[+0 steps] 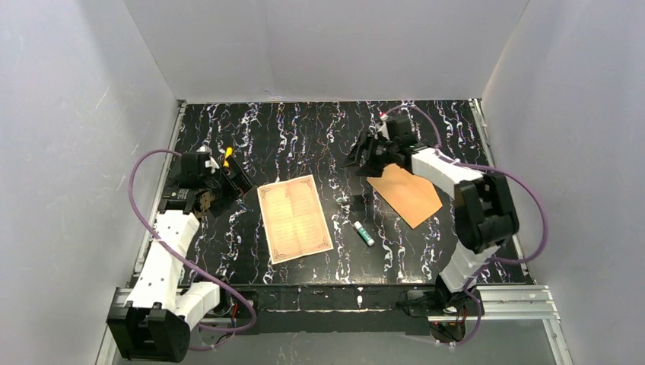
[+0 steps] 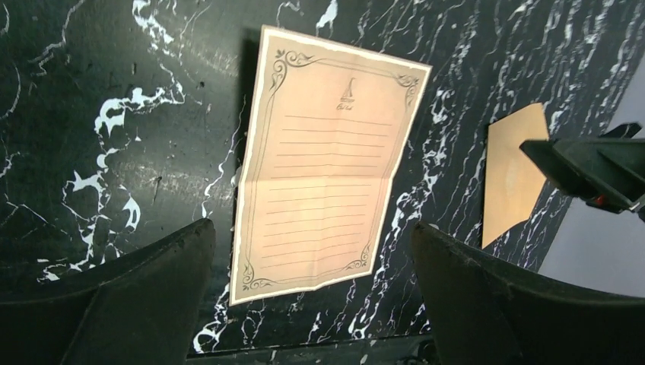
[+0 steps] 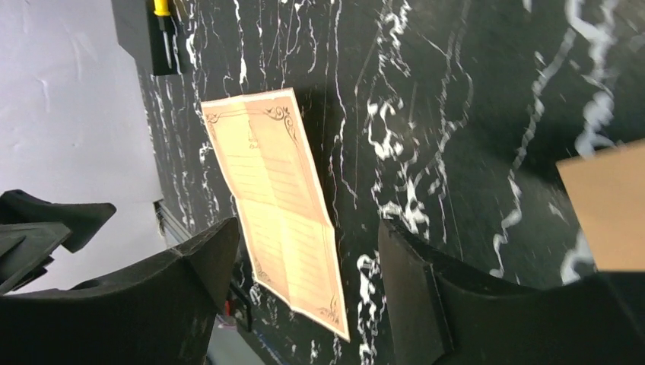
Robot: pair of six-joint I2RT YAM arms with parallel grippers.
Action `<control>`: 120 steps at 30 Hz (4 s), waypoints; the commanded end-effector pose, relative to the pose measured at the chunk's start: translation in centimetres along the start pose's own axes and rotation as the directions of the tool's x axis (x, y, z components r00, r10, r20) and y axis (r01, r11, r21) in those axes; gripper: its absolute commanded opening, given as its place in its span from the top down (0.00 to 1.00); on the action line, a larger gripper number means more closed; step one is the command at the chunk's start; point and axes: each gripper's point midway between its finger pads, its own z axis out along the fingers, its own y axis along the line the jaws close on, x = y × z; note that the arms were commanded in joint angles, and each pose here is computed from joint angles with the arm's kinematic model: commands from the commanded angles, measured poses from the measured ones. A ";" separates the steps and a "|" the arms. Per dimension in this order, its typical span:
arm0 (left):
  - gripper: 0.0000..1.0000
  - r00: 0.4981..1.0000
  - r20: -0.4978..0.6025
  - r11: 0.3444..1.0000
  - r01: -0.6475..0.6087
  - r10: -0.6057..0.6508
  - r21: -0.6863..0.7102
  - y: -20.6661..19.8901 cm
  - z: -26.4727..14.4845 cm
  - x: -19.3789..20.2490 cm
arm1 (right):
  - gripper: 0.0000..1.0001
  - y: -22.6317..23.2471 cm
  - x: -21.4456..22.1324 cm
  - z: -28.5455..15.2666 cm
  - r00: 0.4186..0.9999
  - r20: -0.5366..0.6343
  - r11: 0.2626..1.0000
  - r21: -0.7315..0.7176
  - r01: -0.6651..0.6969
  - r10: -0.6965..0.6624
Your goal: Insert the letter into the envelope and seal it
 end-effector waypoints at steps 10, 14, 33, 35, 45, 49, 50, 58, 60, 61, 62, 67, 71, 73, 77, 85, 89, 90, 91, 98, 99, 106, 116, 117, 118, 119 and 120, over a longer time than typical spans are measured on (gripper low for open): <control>0.20 0.943 -0.331 0.984 0.089 -0.033 0.157 -2.9 8.2 3.0 | 0.35 2.1 -1.0 9.5 0.987 -0.035 0.976 -0.162 0.147 -0.154; 0.30 0.923 -0.379 0.987 0.114 -0.064 0.112 -2.1 10.9 3.6 | 0.35 2.2 0.6 11.5 0.985 -0.065 0.972 -0.181 0.148 -0.162; 0.34 0.877 -0.480 0.990 -0.043 -0.026 -0.132 3.7 13.9 5.1 | 0.38 1.9 4.2 15.2 0.956 -0.154 0.950 -0.231 0.212 -0.251; 0.34 0.873 -0.486 0.990 -0.037 -0.034 -0.136 3.7 14.1 5.3 | 0.38 1.4 5.5 15.5 0.945 -0.210 0.943 -0.273 0.190 -0.251; 0.34 0.849 -0.524 0.989 -0.011 -0.069 -0.148 3.9 14.5 6.4 | 0.39 1.6 8.0 14.9 0.939 -0.269 0.927 -0.359 0.108 -0.214; 0.35 0.848 -0.521 0.983 -0.007 -0.090 -0.182 4.5 14.6 6.8 | 0.40 3.0 8.6 14.2 0.939 -0.270 0.882 -0.467 0.064 -0.212; 0.35 0.852 -0.517 0.983 -0.009 -0.088 -0.182 4.5 14.6 6.7 | 0.43 3.2 8.8 14.1 0.938 -0.279 0.873 -0.485 0.048 -0.207; 0.40 0.877 -0.479 0.994 -0.020 -0.034 -0.106 2.6 13.9 5.0 | 0.88 4.7 7.5 14.2 0.965 -0.215 0.830 -0.558 0.008 -0.153; 0.39 0.902 -0.431 0.999 -0.024 0.006 -0.037 0.1 12.8 2.7 | 0.99 5.6 6.4 13.9 0.975 -0.171 0.823 -0.567 0.022 -0.145; 0.37 0.914 -0.406 1.000 -0.027 0.019 -0.013 -1.0 11.9 1.6 | 0.99 6.0 5.7 13.8 0.981 -0.140 0.825 -0.564 0.034 -0.136; 0.34 0.927 -0.375 0.999 -0.031 0.034 0.012 -2.2 11.1 0.4 | 0.99 6.3 4.8 13.6 0.985 -0.109 0.828 -0.559 0.050 -0.133; 0.15 0.963 -0.264 0.994 -0.021 0.049 0.105 -6.5 7.3 -3.7 | 0.99 7.7 -0.3 11.7 0.997 0.059 0.832 -0.548 0.082 -0.059; 0.02 0.978 -0.204 0.988 -0.011 0.042 0.153 -8.3 5.2 -5.1 | 0.99 10.0 -5.2 9.0 0.981 0.189 0.817 -0.573 0.069 0.050; 0.02 0.983 -0.182 0.988 0.004 0.025 0.155 -8.7 4.3 -5.7 | 0.99 11.0 -7.7 7.5 0.958 0.256 0.816 -0.576 0.045 0.128; 0.02 0.986 -0.159 0.983 0.074 -0.047 0.168 -9.8 2.8 -6.4 | 0.99 13.5 -12.4 3.3 0.878 0.397 0.791 -0.610 0.035 0.267; 0.02 0.945 -0.189 0.809 0.327 -0.268 0.489 -14.0 3.8 -6.1 | 0.99 18.6 -16.9 -1.9 0.787 0.374 0.664 -0.745 -0.059 0.490; 0.02 0.872 -0.320 0.738 0.486 -0.371 0.468 -15.5 4.3 -6.4 | 0.99 19.2 -17.6 -3.2 0.753 0.350 0.630 -0.769 -0.109 0.558; 0.02 0.839 -0.352 0.716 0.540 -0.415 0.442 -15.8 4.5 -6.5 | 0.99 19.5 -17.7 -3.5 0.749 0.349 0.625 -0.773 -0.109 0.563; 0.02 0.796 -0.388 0.687 0.600 -0.464 0.410 -16.0 4.8 -6.5 | 0.99 19.8 -17.7 -3.6 0.748 0.345 0.622 -0.775 -0.113 0.566; 0.02 0.553 -0.517 0.550 0.816 -0.653 0.178 -17.9 6.6 -5.0 | 0.99 20.3 -16.9 -3.2 0.732 0.323 0.609 -0.778 -0.155 0.600; 0.02 0.504 -0.518 0.536 0.838 -0.691 0.101 -17.2 6.8 -3.9 | 0.99 20.3 -16.8 -3.1 0.731 0.317 0.604 -0.781 -0.161 0.605; 0.02 0.413 -0.407 0.455 0.890 -0.815 -0.006 -14.1 9.2 -2.6 | 0.99 21.5 -16.2 -3.2 0.735 0.239 0.535 -0.822 -0.195 0.635; 0.02 0.290 -0.387 0.238 0.955 -0.875 0.177 -16.4 10.8 -7.2 | 0.99 22.4 -16.3 -4.2 0.700 0.173 0.478 -0.838 -0.265 0.693; 0.02 0.277 -0.396 0.227 0.959 -0.876 0.168 -16.7 11.0 -7.2 | 0.99 22.5 -16.4 -4.3 0.697 0.170 0.473 -0.840 -0.267 0.696; 0.03 0.264 -0.408 0.212 0.963 -0.874 0.170 -17.0 11.0 -7.3 | 0.99 22.5 -16.4 -4.2 0.694 0.168 0.470 -0.840 -0.272 0.700; 0.04 0.240 -0.418 0.187 0.968 -0.876 0.165 -17.2 11.2 -7.3 | 0.99 22.5 -16.3 -4.2 0.690 0.165 0.470 -0.838 -0.279 0.705; 0.05 0.220 -0.426 0.164 0.972 -0.877 0.166 -17.4 11.3 -7.4 | 0.99 22.3 -16.4 -4.1 0.681 0.164 0.468 -0.835 -0.289 0.713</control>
